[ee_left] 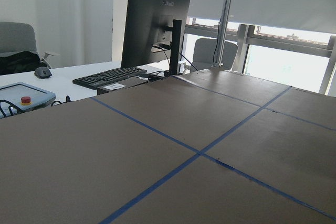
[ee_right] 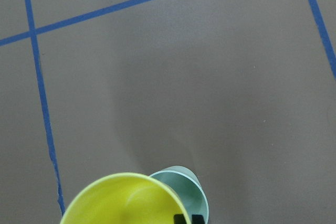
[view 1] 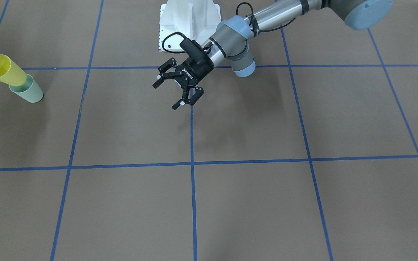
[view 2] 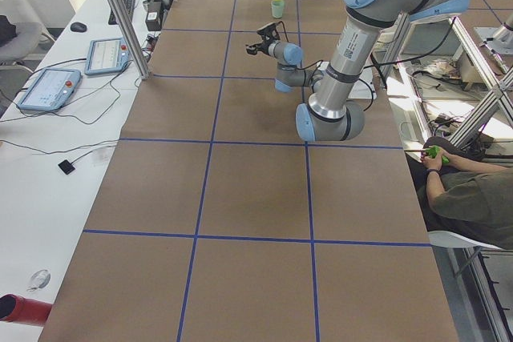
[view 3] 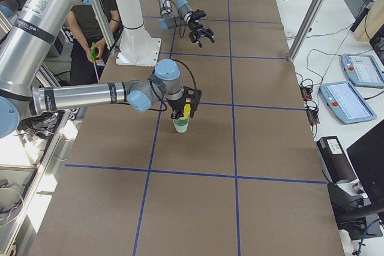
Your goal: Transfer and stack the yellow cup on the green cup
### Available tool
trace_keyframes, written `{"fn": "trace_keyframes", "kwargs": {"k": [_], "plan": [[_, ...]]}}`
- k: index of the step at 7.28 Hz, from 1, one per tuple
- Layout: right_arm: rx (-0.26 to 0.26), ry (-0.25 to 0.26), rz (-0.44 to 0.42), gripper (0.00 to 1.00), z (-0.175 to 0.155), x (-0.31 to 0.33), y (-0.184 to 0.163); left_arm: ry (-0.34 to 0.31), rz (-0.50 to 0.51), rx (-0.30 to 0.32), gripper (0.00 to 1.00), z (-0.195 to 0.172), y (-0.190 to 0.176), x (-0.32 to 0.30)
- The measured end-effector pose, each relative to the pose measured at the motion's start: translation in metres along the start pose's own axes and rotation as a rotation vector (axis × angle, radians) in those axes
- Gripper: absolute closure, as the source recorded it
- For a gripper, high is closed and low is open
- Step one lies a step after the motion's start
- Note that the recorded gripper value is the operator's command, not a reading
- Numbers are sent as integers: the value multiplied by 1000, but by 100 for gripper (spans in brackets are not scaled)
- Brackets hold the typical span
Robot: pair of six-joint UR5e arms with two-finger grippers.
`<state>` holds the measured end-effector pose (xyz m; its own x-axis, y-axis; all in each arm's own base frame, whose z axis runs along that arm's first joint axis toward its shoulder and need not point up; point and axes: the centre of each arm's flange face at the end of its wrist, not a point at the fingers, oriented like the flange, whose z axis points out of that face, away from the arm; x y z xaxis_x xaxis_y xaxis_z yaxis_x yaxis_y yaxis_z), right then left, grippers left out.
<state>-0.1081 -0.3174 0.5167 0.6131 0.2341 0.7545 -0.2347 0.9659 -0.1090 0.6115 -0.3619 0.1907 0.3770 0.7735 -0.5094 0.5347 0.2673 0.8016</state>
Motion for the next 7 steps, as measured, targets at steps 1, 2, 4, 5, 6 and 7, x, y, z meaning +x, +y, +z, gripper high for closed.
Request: {"fn": "trace_keyframes", "kwargs": {"k": [1, 2, 4, 5, 6, 7], "plan": [[-8, 4, -2, 100, 5, 1, 0, 0, 0, -1, 0, 0, 1, 0], [-16, 8, -3, 100, 10, 3, 0, -1, 1, -2, 0, 0, 1, -1], [-26, 14, -3, 100, 15, 5, 0, -1, 1, -2, 0, 0, 1, -1], [-29, 16, -2, 100, 17, 6, 0, -1, 1, -3, 0, 0, 2, -1], [-32, 18, -2, 93, 18, 7, 0, -1, 1, -3, 0, 0, 2, -1], [-34, 19, -2, 64, 19, 8, 0, -1, 1, -3, 0, 0, 2, -1]]}}
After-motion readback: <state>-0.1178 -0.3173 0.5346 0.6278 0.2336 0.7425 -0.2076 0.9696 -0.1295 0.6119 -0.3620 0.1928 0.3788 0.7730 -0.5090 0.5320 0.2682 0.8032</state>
